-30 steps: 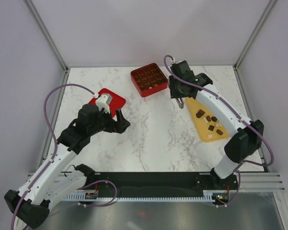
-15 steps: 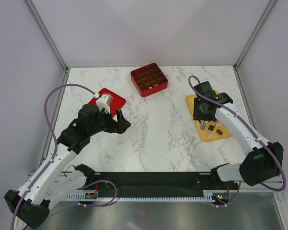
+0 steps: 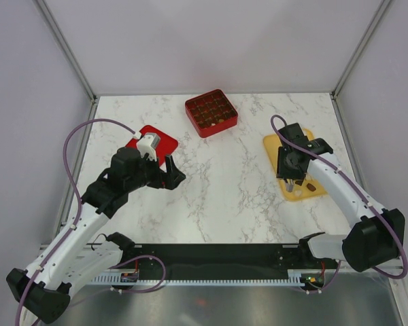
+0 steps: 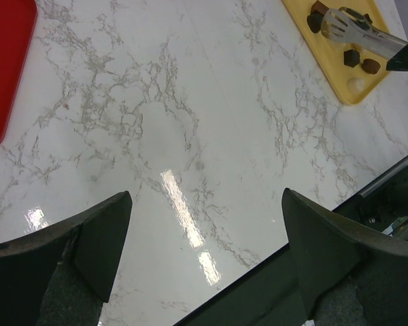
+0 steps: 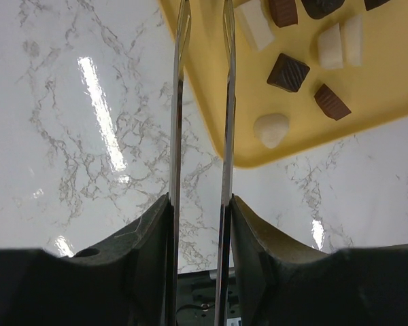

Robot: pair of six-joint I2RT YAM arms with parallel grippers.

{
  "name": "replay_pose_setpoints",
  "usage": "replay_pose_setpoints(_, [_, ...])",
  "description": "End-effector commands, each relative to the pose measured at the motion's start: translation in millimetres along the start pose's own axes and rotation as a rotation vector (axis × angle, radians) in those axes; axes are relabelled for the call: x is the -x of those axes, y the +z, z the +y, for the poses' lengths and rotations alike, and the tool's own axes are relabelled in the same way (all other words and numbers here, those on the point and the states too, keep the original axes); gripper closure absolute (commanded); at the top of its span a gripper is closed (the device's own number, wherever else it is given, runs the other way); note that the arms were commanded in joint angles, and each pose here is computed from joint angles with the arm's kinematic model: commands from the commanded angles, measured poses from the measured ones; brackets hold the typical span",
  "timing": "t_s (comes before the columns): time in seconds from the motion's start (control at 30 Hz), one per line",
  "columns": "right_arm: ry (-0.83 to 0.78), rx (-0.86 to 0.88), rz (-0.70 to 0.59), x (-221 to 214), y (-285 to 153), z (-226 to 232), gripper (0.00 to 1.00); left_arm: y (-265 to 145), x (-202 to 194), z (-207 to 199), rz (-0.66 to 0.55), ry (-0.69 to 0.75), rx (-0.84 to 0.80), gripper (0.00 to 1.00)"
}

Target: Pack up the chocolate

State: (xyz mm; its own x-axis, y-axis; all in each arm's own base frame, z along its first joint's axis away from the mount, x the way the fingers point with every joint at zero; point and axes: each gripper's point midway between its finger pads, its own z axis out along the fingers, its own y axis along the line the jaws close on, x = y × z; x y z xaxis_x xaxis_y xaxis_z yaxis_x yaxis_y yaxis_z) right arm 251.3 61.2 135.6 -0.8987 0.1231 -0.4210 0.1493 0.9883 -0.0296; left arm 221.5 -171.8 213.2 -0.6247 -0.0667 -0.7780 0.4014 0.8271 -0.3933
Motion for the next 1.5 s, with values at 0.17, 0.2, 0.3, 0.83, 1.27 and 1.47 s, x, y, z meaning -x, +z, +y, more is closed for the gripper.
replay_pose_setpoints(0.17, [0.052, 0.009, -0.014, 1, 11, -4, 0.53, 0, 7, -5, -0.017, 0.033, -0.029, 0.0])
replay_pose_setpoints(0.2, [0.052, 0.016, -0.007, 0, 14, -3, 0.53, 0, 7, -5, -0.017, 0.033, -0.029, 0.0])
replay_pose_setpoints(0.3, [0.058, 0.035, -0.011, 3, 18, -1, 0.53, 0, 6, -4, -0.015, 0.032, -0.027, 0.0])
replay_pose_setpoints(0.83, [0.055, 0.029, 0.013, 7, 42, -1, 0.52, 2, 6, -3, -0.011, 0.031, -0.02, 0.0])
replay_pose_setpoints(1.27, [0.047, 0.025, 0.021, 11, 51, 0, 0.48, 2, 6, -2, -0.014, 0.032, -0.015, 0.0])
replay_pose_setpoints(1.47, [0.05, 0.048, 0.009, 15, 45, 3, 0.57, 2, 7, -2, -0.017, 0.032, -0.013, 0.0])
